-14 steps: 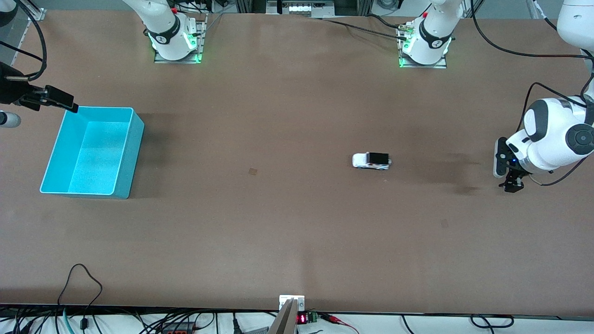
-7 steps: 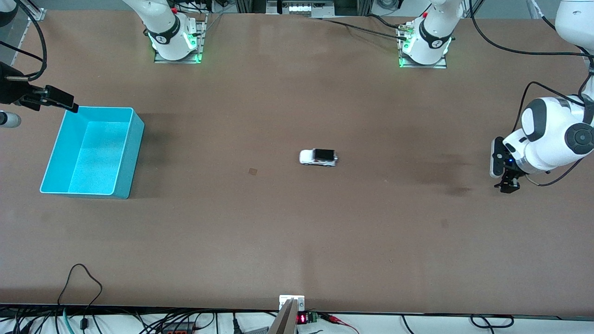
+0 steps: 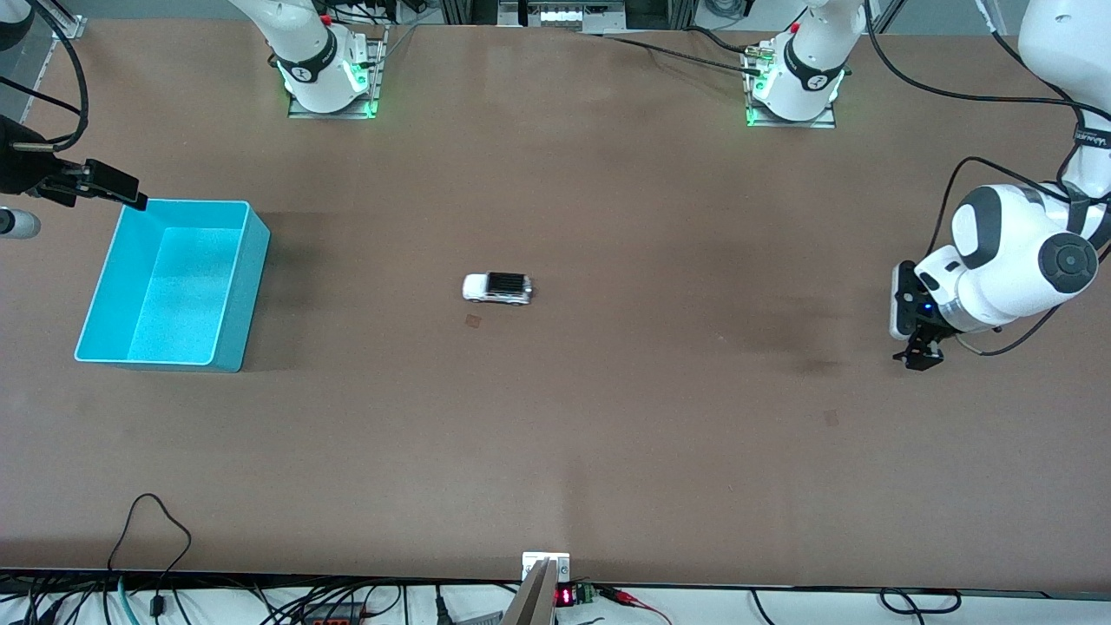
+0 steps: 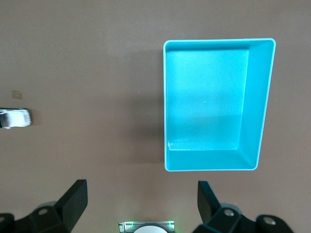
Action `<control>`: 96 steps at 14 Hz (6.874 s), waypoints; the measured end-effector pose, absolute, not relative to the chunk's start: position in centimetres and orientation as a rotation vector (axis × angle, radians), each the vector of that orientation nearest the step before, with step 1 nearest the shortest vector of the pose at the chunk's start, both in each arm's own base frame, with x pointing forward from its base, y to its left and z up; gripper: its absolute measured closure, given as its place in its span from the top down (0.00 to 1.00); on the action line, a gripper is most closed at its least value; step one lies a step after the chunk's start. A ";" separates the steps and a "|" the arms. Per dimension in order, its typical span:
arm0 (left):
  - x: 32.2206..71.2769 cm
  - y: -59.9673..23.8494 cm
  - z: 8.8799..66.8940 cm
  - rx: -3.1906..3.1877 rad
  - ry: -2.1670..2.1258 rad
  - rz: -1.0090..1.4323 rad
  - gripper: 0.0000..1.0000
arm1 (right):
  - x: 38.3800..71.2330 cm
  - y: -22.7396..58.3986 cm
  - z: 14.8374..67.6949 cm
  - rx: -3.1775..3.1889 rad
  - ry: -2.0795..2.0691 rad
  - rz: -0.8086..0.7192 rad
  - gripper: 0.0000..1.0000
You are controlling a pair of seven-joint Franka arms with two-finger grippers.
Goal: Wind and store white jeep toy
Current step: 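Raise and withdraw the left gripper as the jeep rolls toward the box, then move the right gripper down over the rolled jeep, then close the right gripper on the jeep, then lift the jeep with the right gripper and carry it over the teal box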
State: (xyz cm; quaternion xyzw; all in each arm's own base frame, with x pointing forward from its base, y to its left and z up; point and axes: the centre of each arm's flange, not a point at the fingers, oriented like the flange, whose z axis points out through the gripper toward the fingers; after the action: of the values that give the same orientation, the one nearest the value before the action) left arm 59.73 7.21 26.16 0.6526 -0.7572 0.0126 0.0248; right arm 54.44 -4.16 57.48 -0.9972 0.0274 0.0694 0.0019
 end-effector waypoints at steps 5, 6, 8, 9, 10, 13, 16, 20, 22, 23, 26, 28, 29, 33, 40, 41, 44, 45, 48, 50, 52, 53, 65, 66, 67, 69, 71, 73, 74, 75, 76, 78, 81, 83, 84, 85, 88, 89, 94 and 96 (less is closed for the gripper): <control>61.4 2.4 28.5 2.123 -2.232 0.147 1.00 | 54.4 -4.2 57.4 -3.128 0.086 0.224 1.00; 61.8 1.8 29.1 2.161 -2.201 0.159 1.00 | 54.4 -4.2 57.3 -3.128 0.086 0.228 1.00; 62.5 1.1 30.1 2.274 -2.097 0.182 1.00 | 54.4 -4.1 57.2 -3.127 0.086 0.239 1.00; 62.9 0.8 30.6 2.335 -2.033 0.192 1.00 | 54.4 -4.1 57.0 -3.126 0.085 0.250 1.00; 63.2 0.4 31.1 2.395 -1.964 0.202 1.00 | 54.5 -4.1 56.6 -3.125 0.085 0.263 1.00; 64.0 -1.0 32.5 2.568 -1.733 0.234 1.00 | 55.0 -4.0 55.0 -3.120 0.081 0.318 1.00; 65.2 -1.8 35.0 2.717 -1.496 0.299 1.00 | 55.5 -4.0 53.4 -3.114 0.080 0.373 1.00; 66.5 -1.8 38.8 2.889 -1.109 0.396 1.00 | 55.8 -3.9 51.2 -3.088 -0.049 0.468 1.00; 66.8 -1.9 40.0 2.937 -0.935 0.423 1.00 | 55.8 -3.8 50.1 -3.062 -0.166 0.496 1.00; 66.9 -1.9 40.4 2.955 -0.856 0.432 1.00 | 55.7 -3.8 49.7 -3.054 -0.192 0.509 1.00; 66.6 -1.5 41.8 3.003 -0.623 0.412 1.00 | 55.4 -3.7 48.5 -3.043 -0.239 0.511 1.00; 66.2 -1.1 43.3 3.028 -0.478 0.391 1.00 | 54.8 -3.6 46.5 -3.035 -0.319 0.475 1.00; 66.0 -0.9 44.3 3.039 -0.402 0.373 1.00 | 54.1 -3.6 45.0 -3.033 -0.362 0.448 1.00; 65.3 -0.1 48.5 3.081 -0.142 0.267 1.00 | 50.9 0.5 39.7 -3.009 -0.681 0.330 1.00; 64.1 0.8 53.8 3.092 0.128 0.133 1.00 | 49.1 8.7 36.5 -2.813 -1.384 0.199 1.00; 63.6 1.0 54.9 3.093 0.145 0.109 1.00 | 48.7 9.2 35.7 -2.787 -1.445 0.182 1.00; 61.9 1.9 57.6 3.098 0.171 0.037 1.00 | 47.7 10.1 33.6 -2.712 -1.605 0.125 1.00; 61.4 2.1 58.0 3.098 0.177 0.017 1.00 | 47.3 10.5 32.9 -2.683 -1.664 0.102 1.00; 60.9 2.3 58.4 3.098 0.180 -0.004 1.00 | 46.5 11.6 31.0 -2.608 -1.800 0.063 1.00; 60.9 2.4 58.4 3.098 0.183 -0.004 1.00 | 46.0 12.3 29.8 -2.576 -1.865 0.061 1.00; 60.9 2.3 58.4 3.098 0.181 -0.006 1.00 | 45.5 12.6 28.6 -2.548 -1.920 0.065 1.00; 60.9 2.2 58.4 3.098 0.178 -0.006 1.00 | 45.4 12.6 28.0 -2.537 -1.942 0.059 1.00; 60.3 1.7 59.0 3.100 0.085 -0.019 1.00 | 45.0 13.8 21.9 -2.433 -2.010 -0.044 1.00; 60.3 1.7 59.0 3.100 0.087 -0.019 1.00 | 45.0 13.8 21.6 -2.427 -2.013 -0.045 1.00; 60.3 1.8 59.0 3.100 0.088 -0.018 1.00 | 45.1 13.9 21.5 -2.421 -2.019 -0.049 1.00; 60.3 1.8 59.0 3.100 0.089 -0.018 1.00 | 45.6 14.2 21.3 -2.410 -2.034 -0.065 1.00; 60.3 1.8 59.0 3.100 0.089 -0.018 1.00 | 45.9 14.4 21.1 -2.399 -2.046 -0.072 1.00; 60.3 1.8 59.0 3.100 0.090 -0.018 1.00 | 46.1 14.7 20.9 -2.375 -2.089 -0.088 1.00; 60.3 1.8 59.0 3.100 0.090 -0.018 1.00 | 46.1 14.9 20.9 -2.360 -2.116 -0.092 1.00; 60.3 1.8 59.1 3.100 0.090 -0.016 1.00 | 46.2 15.0 20.8 -2.351 -2.132 -0.094 1.00; 60.3 1.8 59.1 3.100 0.090 -0.016 1.00 | 46.1 15.0 20.8 -2.346 -2.139 -0.094 0.96; 60.3 1.8 59.1 3.101 0.089 -0.015 1.00 | 46.2 15.1 20.5 -2.342 -2.138 -0.095 0.96; 60.3 1.7 59.1 3.108 0.085 -0.016 1.00 | 46.4 15.3 20.2 -2.338 -2.133 -0.109 0.93; 60.3 1.8 59.1 3.109 0.087 -0.016 1.00 | 46.5 15.3 20.0 -2.336 -2.131 -0.114 0.89; 60.3 1.8 59.1 3.109 0.089 -0.016 1.00 | 46.5 15.3 19.9 -2.334 -2.129 -0.114 0.76; 60.3 1.9 59.1 3.109 0.090 -0.016 1.00 | 46.5 15.4 19.9 -2.334 -2.129 -0.114 0.65; 60.3 1.9 59.1 3.109 0.090 -0.015 1.00 | 46.6 15.3 20.0 -2.354 -2.107 -0.118 0.50; 60.3 1.9 59.1 3.109 0.089 -0.015 1.00 | 46.7 15.2 20.0 -2.375 -2.082 -0.119 0.50; 60.3 1.8 59.1 3.109 0.088 -0.015 1.00 | 48.1 14.1 23.1 -2.539 -1.954 -0.109 0.50; 60.2 1.5 59.3 3.109 0.079 -0.009 1.00 | 48.4 13.3 26.1 -2.663 -1.865 -0.100 0.50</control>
State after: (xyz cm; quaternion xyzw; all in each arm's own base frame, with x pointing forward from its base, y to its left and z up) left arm 60.25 1.48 59.30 0.9995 0.0254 -0.0030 0.0157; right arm 48.43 13.31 26.14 -0.8175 -0.5725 -0.0307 -0.0557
